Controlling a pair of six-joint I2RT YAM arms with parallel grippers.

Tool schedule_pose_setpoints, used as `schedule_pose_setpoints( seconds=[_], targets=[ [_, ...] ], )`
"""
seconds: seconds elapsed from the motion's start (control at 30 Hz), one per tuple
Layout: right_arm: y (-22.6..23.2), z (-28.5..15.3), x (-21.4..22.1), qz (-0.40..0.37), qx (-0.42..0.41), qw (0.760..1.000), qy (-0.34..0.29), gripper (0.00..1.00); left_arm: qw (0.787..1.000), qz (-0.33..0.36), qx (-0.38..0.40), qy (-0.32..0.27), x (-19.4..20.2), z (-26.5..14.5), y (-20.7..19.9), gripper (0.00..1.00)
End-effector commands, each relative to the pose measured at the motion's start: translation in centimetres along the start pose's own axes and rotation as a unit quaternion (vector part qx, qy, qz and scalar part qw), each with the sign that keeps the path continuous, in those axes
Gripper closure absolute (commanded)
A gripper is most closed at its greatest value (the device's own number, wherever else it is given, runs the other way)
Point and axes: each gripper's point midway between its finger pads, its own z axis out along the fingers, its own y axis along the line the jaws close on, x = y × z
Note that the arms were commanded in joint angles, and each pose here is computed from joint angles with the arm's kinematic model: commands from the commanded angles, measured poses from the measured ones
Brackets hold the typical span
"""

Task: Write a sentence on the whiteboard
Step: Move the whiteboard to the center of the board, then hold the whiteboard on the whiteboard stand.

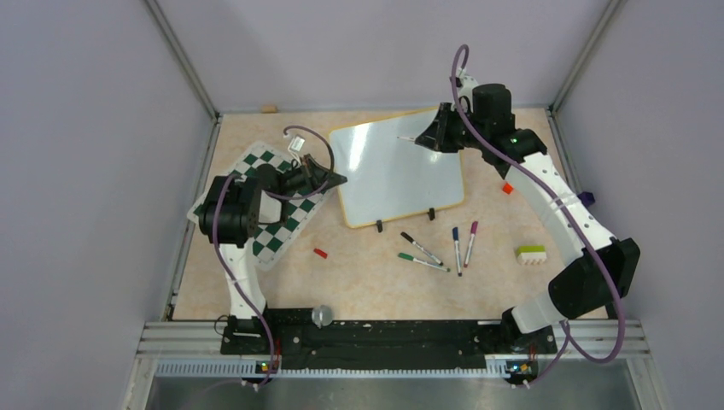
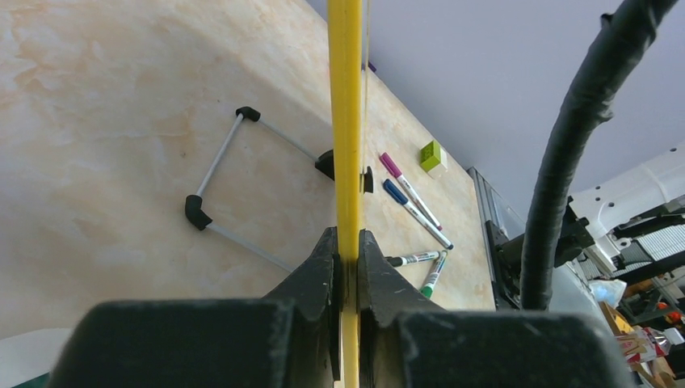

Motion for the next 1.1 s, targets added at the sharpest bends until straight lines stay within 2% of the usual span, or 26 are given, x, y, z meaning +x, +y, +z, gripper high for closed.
schedule_pose_setpoints(
  seconds=[0.0, 0.17, 0.3, 0.43, 0.53, 0.6, 0.67, 0.77, 1.07],
  targets=[
    [1.4, -1.8, -2.2, -0.023, -0.006, 0.999, -0.040, 1.00, 0.998, 0.026, 0.048, 0.030, 2.2, 1.1, -2.0, 1.00],
    [1.5, -2.1, -2.8, -0.032, -0.004, 0.998, -0.048, 1.00, 0.998, 0.039, 0.044, 0.022, 1.8, 1.8, -2.1, 1.00],
    [1.4, -1.9, -2.9, -0.035, -0.002, 0.998, -0.051, 1.00, 1.000, 0.012, -0.018, -0.002, 1.9, 1.9, -0.7, 1.00],
    [1.7, -1.8, -3.1, -0.037, -0.011, 0.998, -0.054, 1.00, 0.998, 0.015, -0.049, 0.031, 2.9, 2.0, -0.2, 1.00],
    [1.8, -1.6, -3.1, -0.039, -0.016, 0.998, -0.052, 1.00, 0.998, 0.042, 0.009, 0.050, 3.0, 2.4, -1.3, 1.00],
    [2.0, -1.4, -3.0, -0.041, -0.019, 0.998, -0.050, 1.00, 0.995, 0.075, 0.053, 0.037, 3.0, 2.3, -2.6, 1.00],
    [2.1, -1.2, -3.0, -0.047, -0.020, 0.997, -0.050, 1.00, 0.996, 0.052, 0.056, 0.035, 3.4, 2.2, -2.4, 1.00],
    [2.9, -0.9, -3.1, -0.066, -0.018, 0.996, -0.055, 1.00, 0.996, 0.064, 0.049, 0.024, 3.1, 2.1, -2.6, 1.00],
    [5.9, 0.9, -2.3, -0.123, 0.007, 0.991, -0.062, 1.00, 0.999, 0.043, 0.029, 0.011, 3.6, 1.8, -2.4, 1.00]
  ],
)
